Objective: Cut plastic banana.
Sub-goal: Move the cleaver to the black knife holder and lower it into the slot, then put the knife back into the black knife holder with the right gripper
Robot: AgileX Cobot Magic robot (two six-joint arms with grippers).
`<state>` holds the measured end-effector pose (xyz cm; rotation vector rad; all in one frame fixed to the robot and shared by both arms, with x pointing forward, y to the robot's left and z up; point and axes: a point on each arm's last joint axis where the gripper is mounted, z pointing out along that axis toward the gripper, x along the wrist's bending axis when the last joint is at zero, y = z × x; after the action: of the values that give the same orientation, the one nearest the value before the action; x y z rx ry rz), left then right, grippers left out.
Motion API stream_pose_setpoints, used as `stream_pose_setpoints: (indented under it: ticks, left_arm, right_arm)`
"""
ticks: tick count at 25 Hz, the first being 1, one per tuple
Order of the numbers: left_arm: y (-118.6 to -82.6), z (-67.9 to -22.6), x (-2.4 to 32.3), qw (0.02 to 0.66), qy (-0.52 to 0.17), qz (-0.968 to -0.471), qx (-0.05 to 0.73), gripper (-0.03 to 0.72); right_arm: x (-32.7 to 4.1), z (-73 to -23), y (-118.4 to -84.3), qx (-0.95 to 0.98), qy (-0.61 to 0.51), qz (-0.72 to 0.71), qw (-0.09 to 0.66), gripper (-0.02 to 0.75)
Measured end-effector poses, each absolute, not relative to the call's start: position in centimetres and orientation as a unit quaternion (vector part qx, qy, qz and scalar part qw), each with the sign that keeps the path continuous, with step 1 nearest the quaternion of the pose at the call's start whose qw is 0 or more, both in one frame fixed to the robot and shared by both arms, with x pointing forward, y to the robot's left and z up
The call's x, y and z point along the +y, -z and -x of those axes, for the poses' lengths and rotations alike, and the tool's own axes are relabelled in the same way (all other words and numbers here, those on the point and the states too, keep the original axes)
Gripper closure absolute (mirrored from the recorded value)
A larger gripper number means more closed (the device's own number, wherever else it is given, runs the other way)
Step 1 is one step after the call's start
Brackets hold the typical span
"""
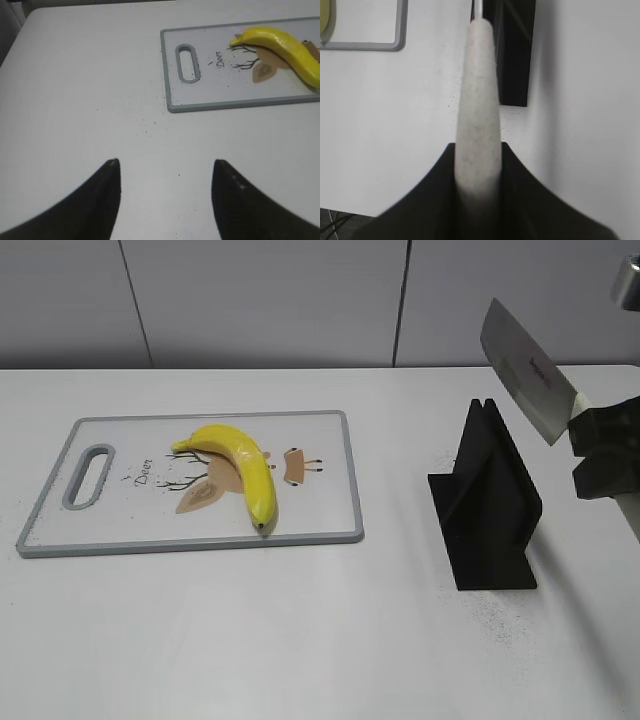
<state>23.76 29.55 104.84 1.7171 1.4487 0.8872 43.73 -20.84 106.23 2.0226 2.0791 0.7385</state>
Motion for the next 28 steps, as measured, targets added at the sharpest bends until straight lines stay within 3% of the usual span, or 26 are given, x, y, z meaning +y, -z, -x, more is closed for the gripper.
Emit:
stream_pose_setpoints:
  ticks: [28]
  left_arm:
    - [-104.8,-23.2,29.5,0.366,-0.354,-0.659,0.553,0.125]
  right_arm:
    - [-19.8,-47.2,-102.1,0.680,-0.204,-0.700,0.075,0.552]
